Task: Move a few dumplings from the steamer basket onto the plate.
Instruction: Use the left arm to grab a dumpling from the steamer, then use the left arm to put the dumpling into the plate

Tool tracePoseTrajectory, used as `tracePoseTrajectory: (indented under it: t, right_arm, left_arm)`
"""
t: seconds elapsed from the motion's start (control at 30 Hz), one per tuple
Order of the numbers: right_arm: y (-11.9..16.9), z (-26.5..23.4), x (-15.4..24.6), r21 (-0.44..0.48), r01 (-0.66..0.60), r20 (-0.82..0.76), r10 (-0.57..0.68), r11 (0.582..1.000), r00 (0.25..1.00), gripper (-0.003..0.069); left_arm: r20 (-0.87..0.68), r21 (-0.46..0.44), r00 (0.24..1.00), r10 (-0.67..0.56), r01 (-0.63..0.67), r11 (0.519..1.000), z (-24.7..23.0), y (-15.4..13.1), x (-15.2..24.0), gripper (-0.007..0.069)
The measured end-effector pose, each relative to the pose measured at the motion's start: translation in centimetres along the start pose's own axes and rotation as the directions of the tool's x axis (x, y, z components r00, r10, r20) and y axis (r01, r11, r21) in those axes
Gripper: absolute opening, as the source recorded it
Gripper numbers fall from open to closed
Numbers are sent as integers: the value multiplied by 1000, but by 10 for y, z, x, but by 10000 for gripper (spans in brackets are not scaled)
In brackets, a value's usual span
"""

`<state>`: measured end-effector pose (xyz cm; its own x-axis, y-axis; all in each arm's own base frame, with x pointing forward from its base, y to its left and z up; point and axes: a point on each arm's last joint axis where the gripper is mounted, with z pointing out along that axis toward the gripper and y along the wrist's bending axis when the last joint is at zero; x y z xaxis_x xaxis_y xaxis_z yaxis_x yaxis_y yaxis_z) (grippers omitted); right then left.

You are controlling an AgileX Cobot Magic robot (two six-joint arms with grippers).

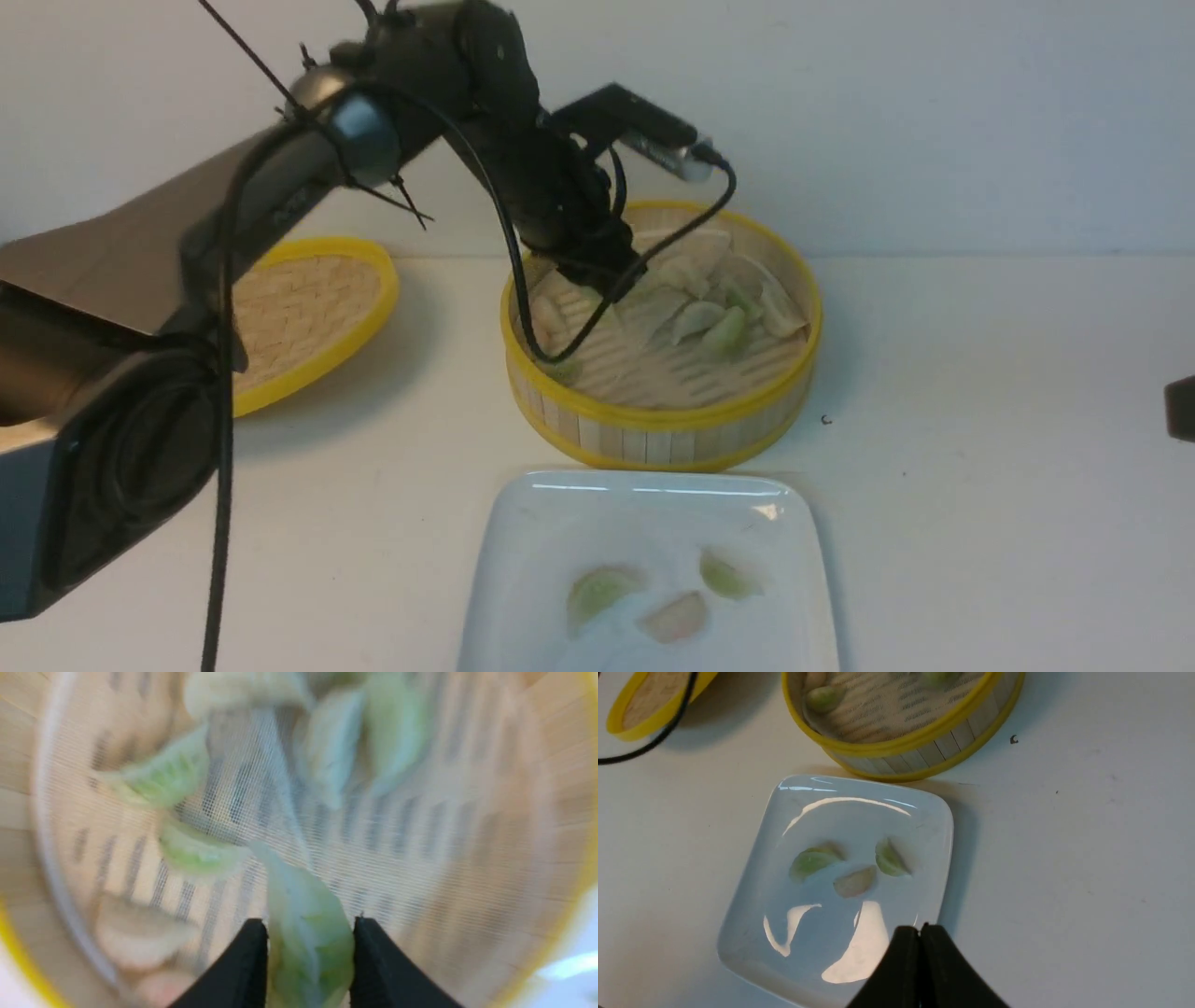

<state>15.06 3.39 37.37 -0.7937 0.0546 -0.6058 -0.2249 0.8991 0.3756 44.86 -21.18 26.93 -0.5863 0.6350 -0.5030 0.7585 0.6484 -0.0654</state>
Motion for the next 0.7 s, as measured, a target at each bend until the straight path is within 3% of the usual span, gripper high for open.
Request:
tracePoseTrajectory:
  t: [0.2, 0.33, 0.53, 0.7]
  right_arm:
    - [0, 0, 0, -5, 1, 1, -1, 1000, 1000, -15]
    - [1, 0, 0, -5, 2, 2, -2, 1000, 1000, -15]
    - [1, 0, 0, -5, 2, 2, -2, 1000, 1000, -15]
    - [1, 0, 0, -5, 2, 1, -2, 1000, 1000, -15]
  left_arm:
    - [57, -9, 998, -41, 41, 999, -57, -15, -11, 204]
    - [30, 2, 994, -109, 109, 994, -73, -25, 2, 204]
    - [-185, 76, 963, -197, 213, 974, -69, -55, 73, 204]
    - [-369, 169, 908, -197, 274, 947, -47, -86, 135, 204]
